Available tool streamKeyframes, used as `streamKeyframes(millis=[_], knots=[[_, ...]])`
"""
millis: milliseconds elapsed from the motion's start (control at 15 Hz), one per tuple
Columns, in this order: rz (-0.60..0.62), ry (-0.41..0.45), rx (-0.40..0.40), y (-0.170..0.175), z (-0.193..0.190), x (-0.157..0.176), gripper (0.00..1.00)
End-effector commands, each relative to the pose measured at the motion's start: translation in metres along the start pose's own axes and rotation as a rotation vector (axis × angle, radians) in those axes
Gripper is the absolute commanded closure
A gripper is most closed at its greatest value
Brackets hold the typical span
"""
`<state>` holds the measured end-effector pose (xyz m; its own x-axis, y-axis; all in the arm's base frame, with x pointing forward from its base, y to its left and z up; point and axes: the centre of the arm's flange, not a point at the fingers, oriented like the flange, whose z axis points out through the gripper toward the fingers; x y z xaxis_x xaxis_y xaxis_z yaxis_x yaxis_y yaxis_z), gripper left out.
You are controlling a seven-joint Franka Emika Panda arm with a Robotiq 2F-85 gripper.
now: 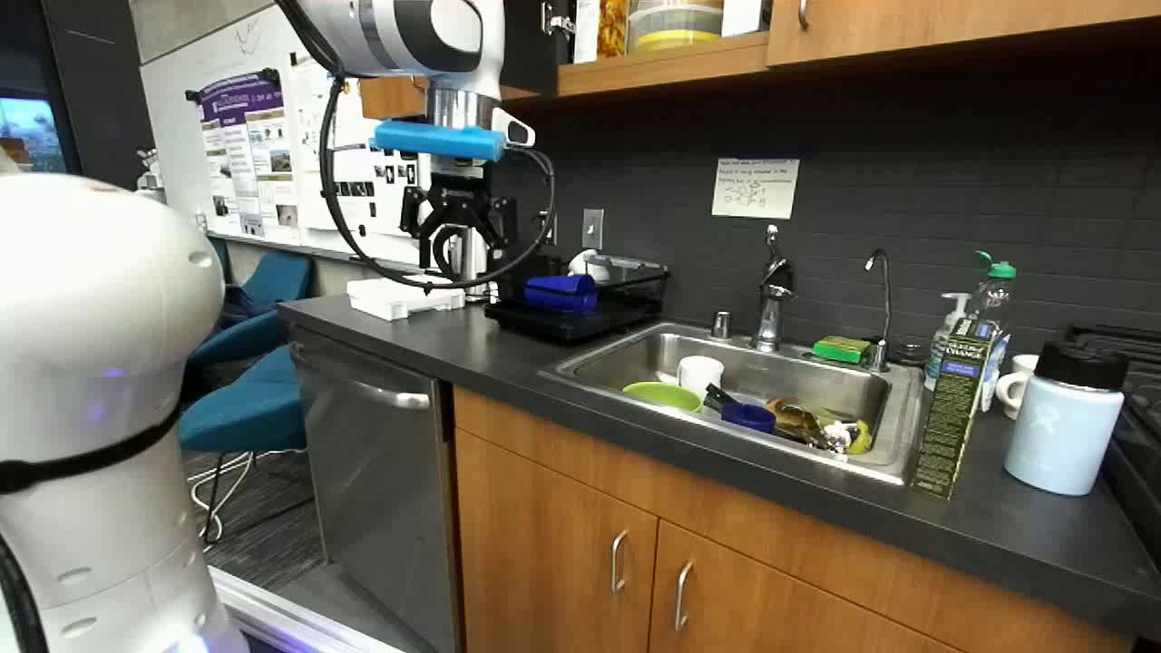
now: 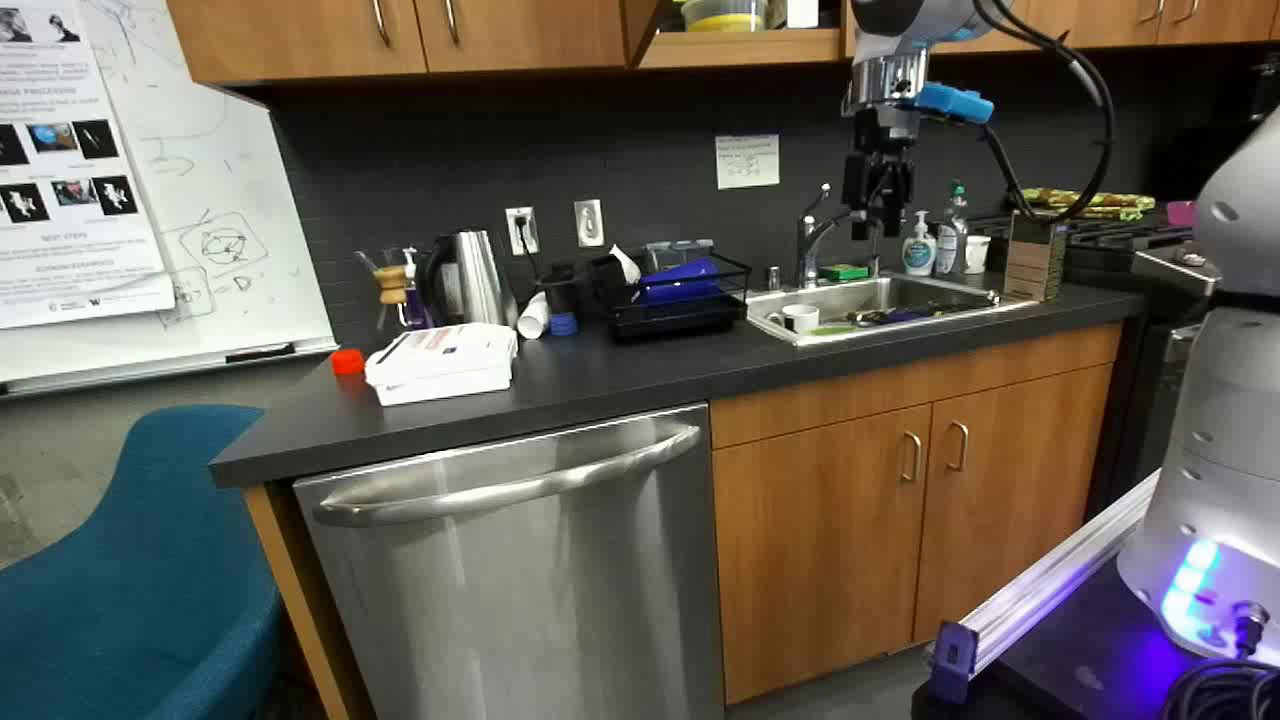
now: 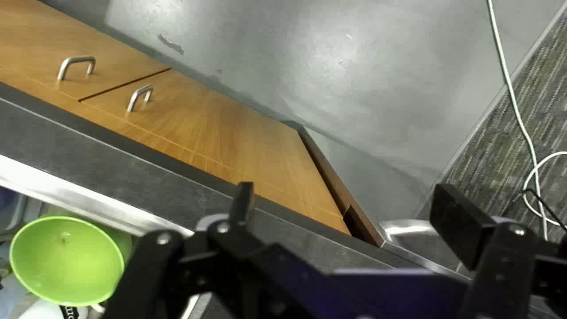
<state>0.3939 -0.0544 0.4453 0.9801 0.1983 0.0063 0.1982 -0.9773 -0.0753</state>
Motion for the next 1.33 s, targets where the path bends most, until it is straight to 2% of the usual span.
streamKeyframes(millis=[0, 1133, 1267], knots=[[0.0, 0.0, 0.0, 0.0, 0.0, 0.0, 0.0], [0.0, 0.0, 0.0, 0.0, 0.0, 0.0, 0.0], [0.048, 0.006, 0.0, -0.0008, 0.006, 0.0061, 0.0]])
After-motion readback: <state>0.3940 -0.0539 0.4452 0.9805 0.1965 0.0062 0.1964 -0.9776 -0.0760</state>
